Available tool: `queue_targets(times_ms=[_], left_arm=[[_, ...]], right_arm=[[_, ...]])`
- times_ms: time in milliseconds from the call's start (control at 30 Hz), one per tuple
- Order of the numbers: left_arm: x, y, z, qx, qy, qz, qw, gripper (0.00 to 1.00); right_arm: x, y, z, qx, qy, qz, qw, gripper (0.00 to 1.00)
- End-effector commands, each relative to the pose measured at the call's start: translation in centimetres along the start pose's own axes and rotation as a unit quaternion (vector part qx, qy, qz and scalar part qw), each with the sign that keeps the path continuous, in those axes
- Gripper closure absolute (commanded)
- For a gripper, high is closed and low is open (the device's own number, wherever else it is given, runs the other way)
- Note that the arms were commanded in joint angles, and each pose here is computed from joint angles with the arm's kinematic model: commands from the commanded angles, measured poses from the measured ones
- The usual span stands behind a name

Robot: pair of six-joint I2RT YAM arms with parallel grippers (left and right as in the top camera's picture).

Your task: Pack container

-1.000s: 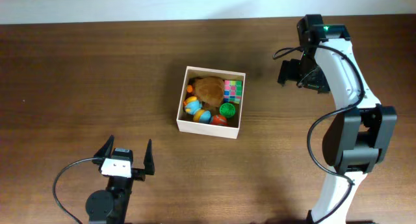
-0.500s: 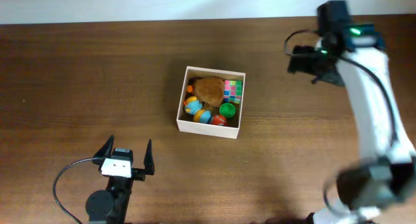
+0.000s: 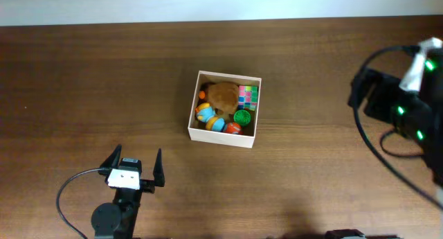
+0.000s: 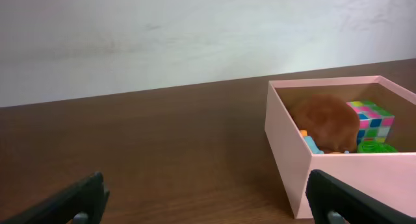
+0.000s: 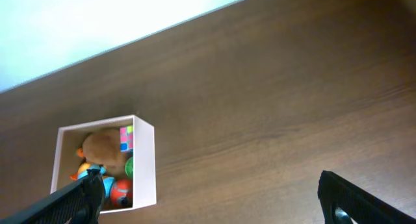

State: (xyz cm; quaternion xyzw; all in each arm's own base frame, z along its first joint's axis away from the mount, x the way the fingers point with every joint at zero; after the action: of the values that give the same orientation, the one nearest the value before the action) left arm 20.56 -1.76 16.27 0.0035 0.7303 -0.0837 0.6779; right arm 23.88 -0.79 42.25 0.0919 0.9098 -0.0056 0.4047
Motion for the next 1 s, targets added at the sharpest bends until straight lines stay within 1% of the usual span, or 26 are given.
queue_targets(times_ms=[0,167,333,433,533,967], left_arm=[[0.0,0.1,0.0,-0.003,-0.001,0.01,1.0,0.01],[0.0,0.1,0.0,-0.003,-0.001,0.01,1.0,0.01],[0.0,0.1,0.0,-0.003,-0.001,0.01,1.0,0.01],[0.0,0.1,0.0,-0.003,-0.001,0.01,1.0,0.01],[0.0,0.1,0.0,-0.003,-0.001,0.01,1.0,0.01],[0.0,0.1,0.0,-0.003,-0.001,0.01,1.0,0.01]], right_arm=[[0.2,-0.9,-2.8,0.017,-0.044,-0.001,0.999,0.01],[0.7,-1.8,-4.9,0.028,-0.108,0.009,0.994,0.01],[1.7,-1.8,-4.4,0.012,-0.188,-0.005,0.982,0.01],[2.9,-1.4,-3.3,-0.004,-0.232,-0.028,0.972,0.01],[4.7,-1.2,-1.7,-0.016,-0.266,-0.031,0.963,0.01],[13.3,-1.5,6.5,-0.037,-0.334,-0.021,0.942,0.01]])
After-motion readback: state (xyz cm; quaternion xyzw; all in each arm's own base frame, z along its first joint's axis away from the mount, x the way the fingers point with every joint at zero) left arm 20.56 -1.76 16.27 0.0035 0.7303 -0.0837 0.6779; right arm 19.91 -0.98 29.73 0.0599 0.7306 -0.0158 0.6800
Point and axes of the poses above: each gripper's point midway between its finger pads, its own z axis out along the fingers, its own y axis along the line the jaws close on, x = y × z, the point moved 4 cm from there along -z, back along the fingers, and after that the axes turned 10 degrees about -z, right-handed, at the moved point
